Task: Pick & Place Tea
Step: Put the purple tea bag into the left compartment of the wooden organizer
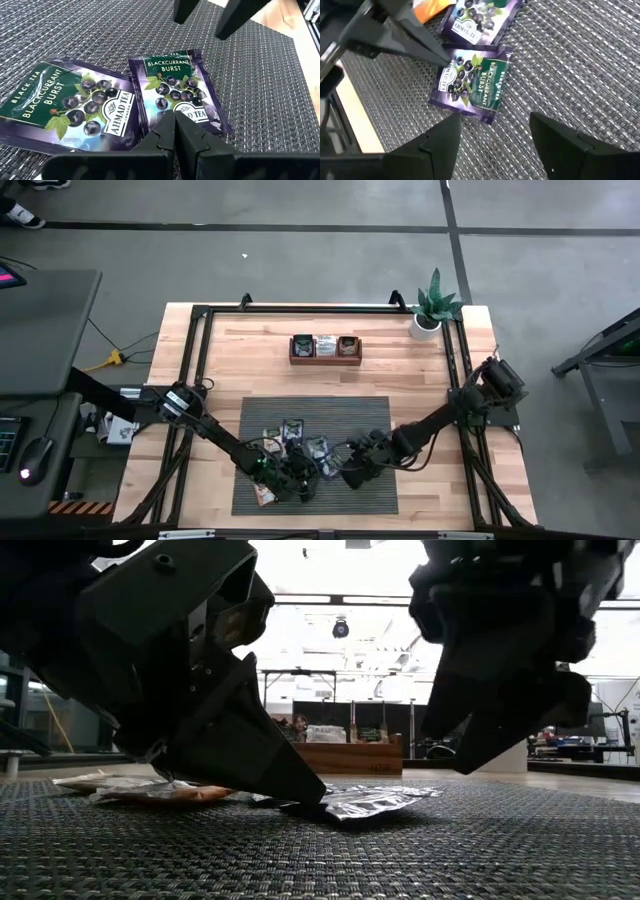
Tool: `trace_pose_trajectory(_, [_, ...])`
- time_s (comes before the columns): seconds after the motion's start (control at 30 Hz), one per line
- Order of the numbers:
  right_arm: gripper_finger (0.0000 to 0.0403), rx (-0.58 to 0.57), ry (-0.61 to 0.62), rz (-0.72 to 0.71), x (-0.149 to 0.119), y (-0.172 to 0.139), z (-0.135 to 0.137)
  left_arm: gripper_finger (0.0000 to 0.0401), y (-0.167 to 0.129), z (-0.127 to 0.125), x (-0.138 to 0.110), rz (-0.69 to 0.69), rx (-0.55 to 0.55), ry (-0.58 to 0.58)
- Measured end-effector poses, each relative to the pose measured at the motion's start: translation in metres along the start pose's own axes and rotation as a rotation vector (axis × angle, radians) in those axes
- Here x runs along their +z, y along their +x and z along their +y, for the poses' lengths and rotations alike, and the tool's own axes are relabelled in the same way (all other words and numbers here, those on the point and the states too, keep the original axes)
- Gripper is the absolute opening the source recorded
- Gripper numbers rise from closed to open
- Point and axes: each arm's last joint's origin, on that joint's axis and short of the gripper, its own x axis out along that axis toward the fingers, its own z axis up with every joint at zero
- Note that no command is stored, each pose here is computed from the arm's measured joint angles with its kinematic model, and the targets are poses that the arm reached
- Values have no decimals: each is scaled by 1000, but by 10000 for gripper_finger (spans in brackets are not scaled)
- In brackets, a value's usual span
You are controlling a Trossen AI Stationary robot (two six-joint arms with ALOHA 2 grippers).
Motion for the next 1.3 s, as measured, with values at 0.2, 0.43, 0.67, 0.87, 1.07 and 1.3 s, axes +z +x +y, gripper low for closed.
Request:
trace_pose_trajectory(0.2, [233, 52, 60, 29, 14, 4, 0, 0, 0, 0, 0, -2, 4, 12])
trace_pose_trajectory(0.43, [233, 62, 108, 49, 22, 6, -3, 0, 0, 1, 0, -11, 14, 23])
trace_pose_trajectory(0.67, [233, 31, 151, 83, 17, 16, -7, 0, 0, 1, 0, -12, 16, 23])
trace_pose_trajectory(0.87, [233, 78, 166, 92, 13, 32, -5, 0, 0, 2, -1, -13, 21, 29])
trace_pose_trajectory(1.07, [233, 127, 168, 82, 14, 35, -1, 0, 0, 2, -1, -14, 22, 29])
trace_pose_trajectory(1.3, [226, 156, 133, 95, 14, 35, 1, 0, 0, 2, -1, -14, 22, 29])
